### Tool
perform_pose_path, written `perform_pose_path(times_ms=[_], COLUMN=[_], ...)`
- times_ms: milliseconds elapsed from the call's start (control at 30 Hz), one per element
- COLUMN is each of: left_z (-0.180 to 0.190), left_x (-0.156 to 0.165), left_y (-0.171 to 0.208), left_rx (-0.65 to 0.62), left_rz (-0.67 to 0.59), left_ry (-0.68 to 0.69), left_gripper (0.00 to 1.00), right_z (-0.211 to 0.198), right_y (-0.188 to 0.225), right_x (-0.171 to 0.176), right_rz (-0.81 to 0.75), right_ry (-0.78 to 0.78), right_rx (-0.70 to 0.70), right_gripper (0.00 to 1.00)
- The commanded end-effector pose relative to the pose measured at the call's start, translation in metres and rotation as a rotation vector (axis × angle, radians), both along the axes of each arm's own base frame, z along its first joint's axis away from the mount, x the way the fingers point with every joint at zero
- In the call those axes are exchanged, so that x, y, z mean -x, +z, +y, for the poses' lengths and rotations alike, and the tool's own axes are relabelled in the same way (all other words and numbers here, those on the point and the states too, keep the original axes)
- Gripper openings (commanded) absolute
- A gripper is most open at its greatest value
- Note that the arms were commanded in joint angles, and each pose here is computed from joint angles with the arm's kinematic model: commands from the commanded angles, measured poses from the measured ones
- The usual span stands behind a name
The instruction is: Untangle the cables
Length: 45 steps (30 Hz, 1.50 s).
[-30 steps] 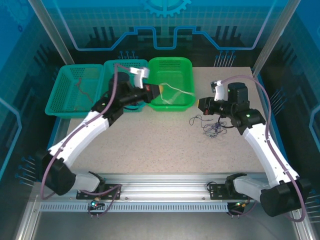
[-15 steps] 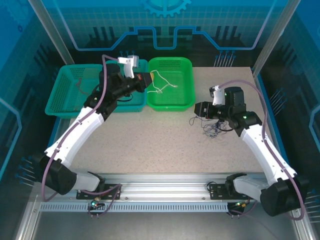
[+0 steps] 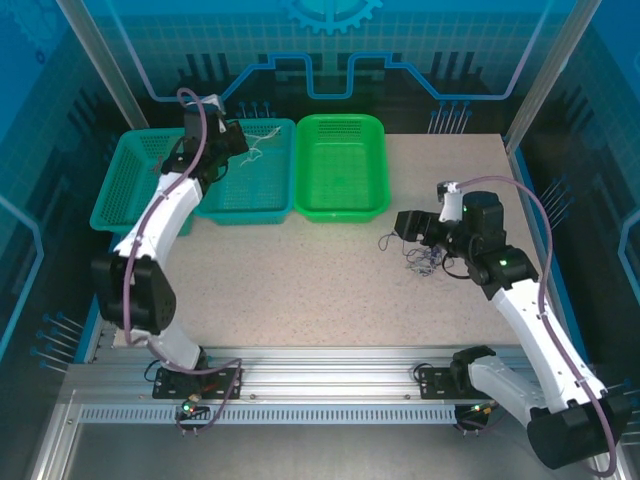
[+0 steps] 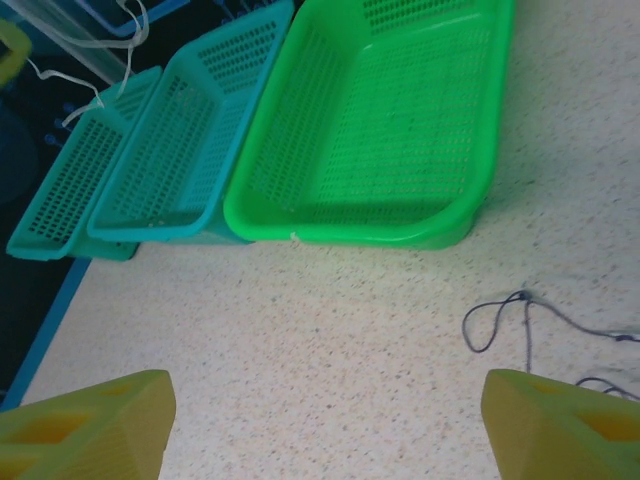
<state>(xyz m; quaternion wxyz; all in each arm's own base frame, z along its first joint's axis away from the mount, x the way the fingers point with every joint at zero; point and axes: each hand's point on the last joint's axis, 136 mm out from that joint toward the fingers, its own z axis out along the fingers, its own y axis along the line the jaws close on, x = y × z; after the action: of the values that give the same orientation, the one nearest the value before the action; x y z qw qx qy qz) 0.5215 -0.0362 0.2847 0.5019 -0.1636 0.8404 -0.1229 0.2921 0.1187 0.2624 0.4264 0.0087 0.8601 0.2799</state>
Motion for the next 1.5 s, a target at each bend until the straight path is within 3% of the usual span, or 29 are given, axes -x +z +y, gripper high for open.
perform_pose_path(times_ms=[0,100,200,367,600,767,1000,1067,1133,1200,1233,1300,1467], left_z=[0.021,0.018,0.007,-0.028,-0.148,-0.216,-0.261,-0.275,-0.288,-0.300,-0.306,-0.313,-0.320], left_x=[-0.014,-0.022,-0.020,0.006,0.091,0.161,0.211,0.222,0.232,0.238,0.241,0.243,0.239], left_y=[-0.009,-0.002,0.021,0.063,0.104,0.092,0.041,0.024,0.009,-0.002,-0.007,-0.019,-0.045], left_rx=[-0.030,-0.025,0.017,0.130,0.187,0.164,0.179,0.157,0.141,0.150,0.160,0.173,0.214], left_rz=[0.048,0.044,-0.005,-0.076,-0.193,-0.189,-0.083,-0.045,-0.012,0.006,0.013,0.034,0.092], left_ry=[0.047,0.028,-0.015,-0.143,-0.590,-0.855,-1.005,-1.051,-1.088,-1.107,-1.116,-1.116,-1.081], left_gripper=[0.09,0.36,0.45,0.47,0.49,0.50,0.50,0.51,0.50,0.50,0.50,0.51,0.55], right_z=[-0.017,-0.033,-0.048,-0.069,-0.093,-0.083,-0.077,-0.076,-0.076,-0.074,-0.072,-0.069,-0.059], right_y=[-0.008,-0.015,-0.025,-0.054,-0.135,-0.173,-0.211,-0.221,-0.229,-0.226,-0.220,-0.206,-0.157], right_x=[0.004,0.005,0.006,0.005,0.004,-0.018,-0.039,-0.045,-0.049,-0.053,-0.055,-0.056,-0.048], right_rz=[0.018,0.051,0.098,0.221,0.522,0.631,0.714,0.745,0.771,0.766,0.754,0.731,0.668], right_ry=[-0.086,-0.168,-0.230,-0.313,-0.405,-0.343,-0.280,-0.272,-0.273,-0.268,-0.261,-0.268,-0.255], right_rx=[0.045,0.072,0.092,0.110,0.091,0.044,0.053,0.054,0.069,0.074,0.064,0.039,-0.016], right_gripper=[0.84,0.85,0.85,0.85,0.84,0.82,0.80,0.70,0.37,0.14,0.08,0.00,0.00])
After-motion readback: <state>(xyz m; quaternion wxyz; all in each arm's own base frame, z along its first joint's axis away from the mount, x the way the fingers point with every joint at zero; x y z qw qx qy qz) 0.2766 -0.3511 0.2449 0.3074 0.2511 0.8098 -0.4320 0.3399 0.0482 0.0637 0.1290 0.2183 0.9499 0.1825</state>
